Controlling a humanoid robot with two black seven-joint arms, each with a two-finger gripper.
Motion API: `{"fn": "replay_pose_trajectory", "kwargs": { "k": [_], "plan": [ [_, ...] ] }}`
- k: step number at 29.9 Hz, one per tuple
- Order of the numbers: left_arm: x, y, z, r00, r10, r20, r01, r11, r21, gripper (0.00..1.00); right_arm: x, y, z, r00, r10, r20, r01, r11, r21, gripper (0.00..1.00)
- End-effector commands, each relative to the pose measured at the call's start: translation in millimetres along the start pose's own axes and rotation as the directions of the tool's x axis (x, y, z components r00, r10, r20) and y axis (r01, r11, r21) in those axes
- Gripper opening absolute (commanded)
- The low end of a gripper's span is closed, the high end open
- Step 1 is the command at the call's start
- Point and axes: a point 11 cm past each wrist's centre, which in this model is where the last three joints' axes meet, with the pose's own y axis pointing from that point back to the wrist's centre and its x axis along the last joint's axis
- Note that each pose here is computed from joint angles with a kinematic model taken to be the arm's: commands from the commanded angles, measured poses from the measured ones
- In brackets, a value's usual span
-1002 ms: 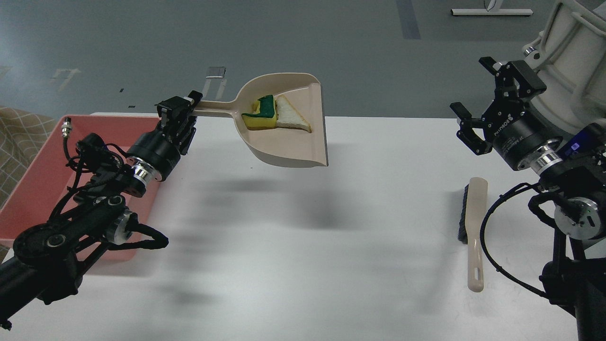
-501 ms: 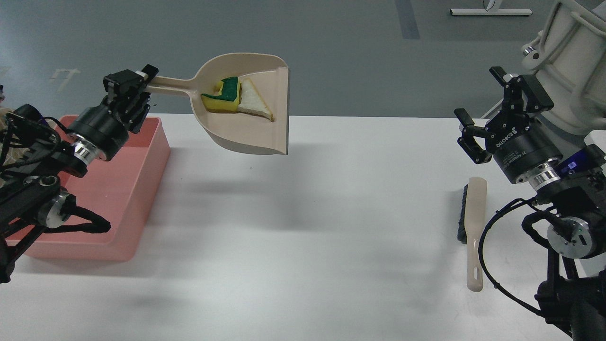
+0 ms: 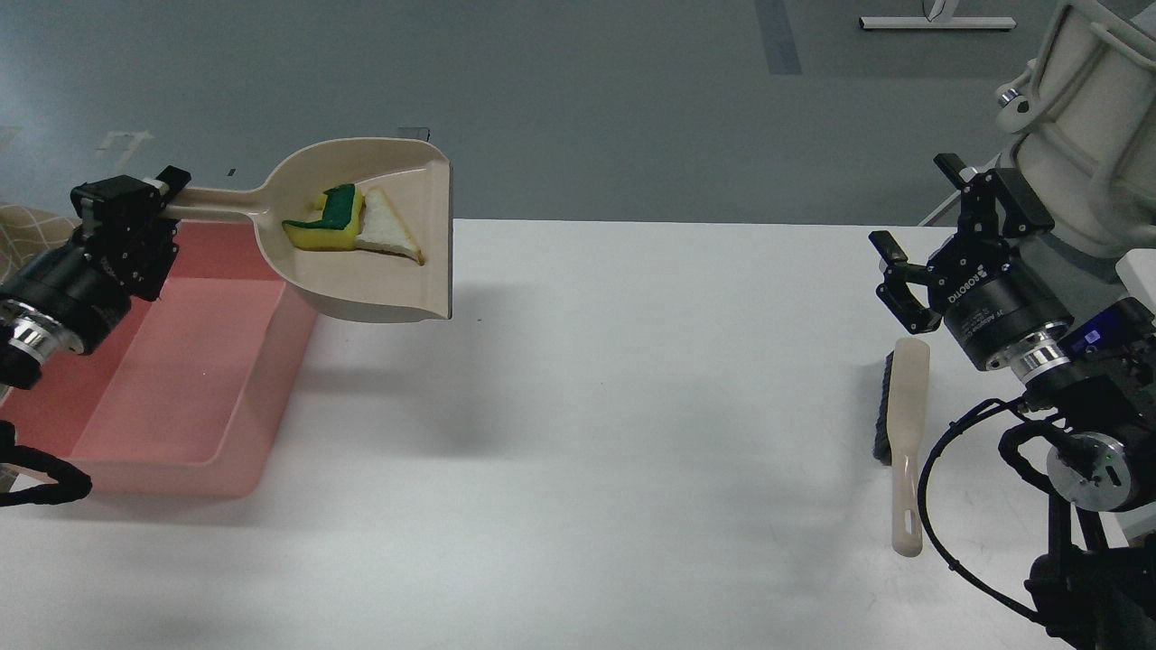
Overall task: Sweep and dump garbage into bin
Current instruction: 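Lift the dustpan with the left gripper over the pink bin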
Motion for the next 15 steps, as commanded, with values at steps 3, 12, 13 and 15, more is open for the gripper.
{"fn": "replay_pose_trajectory", "kwargs": {
  "k": [3, 12, 13, 15],
  "plan": [
    [23, 20, -15, 0.992, 0.087, -0.088, -0.083, 0.995, 0.052, 0.0, 4, 2, -2, 1.0, 0.005, -0.013, -0.005, 1.0, -0.005, 1.0],
    [67, 41, -23, 0.973, 0.213, -0.088, -0.204, 0.974, 0.102, 0.0, 4, 2, -2, 1.0, 0.004, -0.013, -0.004, 1.0, -0.004, 1.0],
    [74, 44, -26, 0.971, 0.224, -0.082, -0.215, 0.97, 0.109, 0.0, 4, 2, -2, 1.0, 0.004, -0.013, -0.004, 1.0, -0.004, 1.0],
    [90, 55, -33, 0.968, 0.235, -0.083, -0.223, 0.966, 0.133, 0.0, 5, 3, -1, 1.0, 0.006, -0.015, -0.007, 1.0, -0.007, 1.0]
  ]
}}
